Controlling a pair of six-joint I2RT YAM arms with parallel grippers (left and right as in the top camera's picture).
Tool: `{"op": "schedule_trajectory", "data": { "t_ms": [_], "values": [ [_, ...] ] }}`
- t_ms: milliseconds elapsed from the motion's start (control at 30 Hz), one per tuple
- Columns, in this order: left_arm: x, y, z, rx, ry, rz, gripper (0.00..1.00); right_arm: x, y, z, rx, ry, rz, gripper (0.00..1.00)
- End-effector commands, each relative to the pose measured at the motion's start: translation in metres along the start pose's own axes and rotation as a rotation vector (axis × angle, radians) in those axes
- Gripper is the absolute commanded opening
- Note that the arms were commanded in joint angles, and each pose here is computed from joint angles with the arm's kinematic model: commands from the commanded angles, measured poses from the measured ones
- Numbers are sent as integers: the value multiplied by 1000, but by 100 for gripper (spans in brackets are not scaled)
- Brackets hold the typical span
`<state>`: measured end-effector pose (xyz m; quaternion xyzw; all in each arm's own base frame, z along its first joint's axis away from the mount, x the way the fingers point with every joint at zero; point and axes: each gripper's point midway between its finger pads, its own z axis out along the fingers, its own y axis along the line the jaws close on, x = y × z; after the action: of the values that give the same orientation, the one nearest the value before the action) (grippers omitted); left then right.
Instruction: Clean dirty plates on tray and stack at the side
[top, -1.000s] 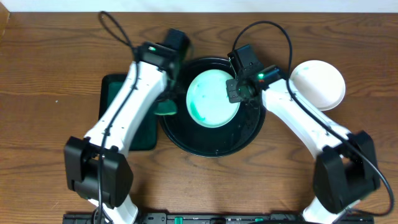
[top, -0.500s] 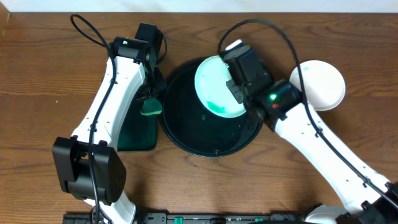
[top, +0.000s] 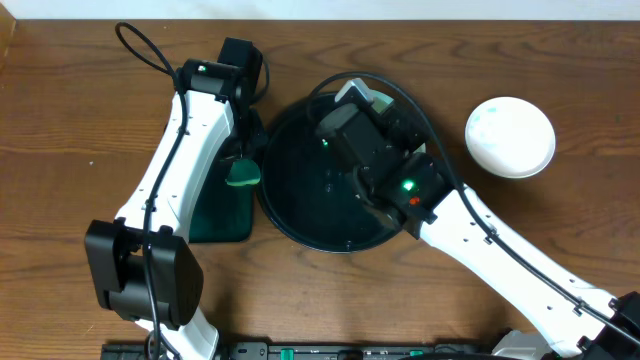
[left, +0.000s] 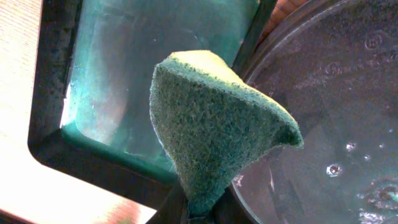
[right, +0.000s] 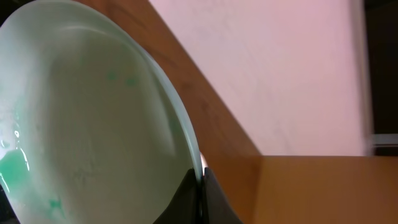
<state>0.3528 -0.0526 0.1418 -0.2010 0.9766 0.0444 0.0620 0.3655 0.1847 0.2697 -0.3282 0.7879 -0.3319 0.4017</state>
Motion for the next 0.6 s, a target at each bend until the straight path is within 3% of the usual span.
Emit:
{"op": "schedule_trajectory", "data": {
  "t_ms": [0, 300, 567],
  "values": [
    [2, 2, 0, 0, 9, 12, 7, -5, -27, -16, 120, -1, -21, 1],
    [3, 2, 0, -2, 11, 12, 7, -9, -27, -23, 142, -14, -46, 1],
    [3, 2, 0, -2, 11, 12, 7, -8, -49, -29, 272, 22, -79, 1]
  ]
}}
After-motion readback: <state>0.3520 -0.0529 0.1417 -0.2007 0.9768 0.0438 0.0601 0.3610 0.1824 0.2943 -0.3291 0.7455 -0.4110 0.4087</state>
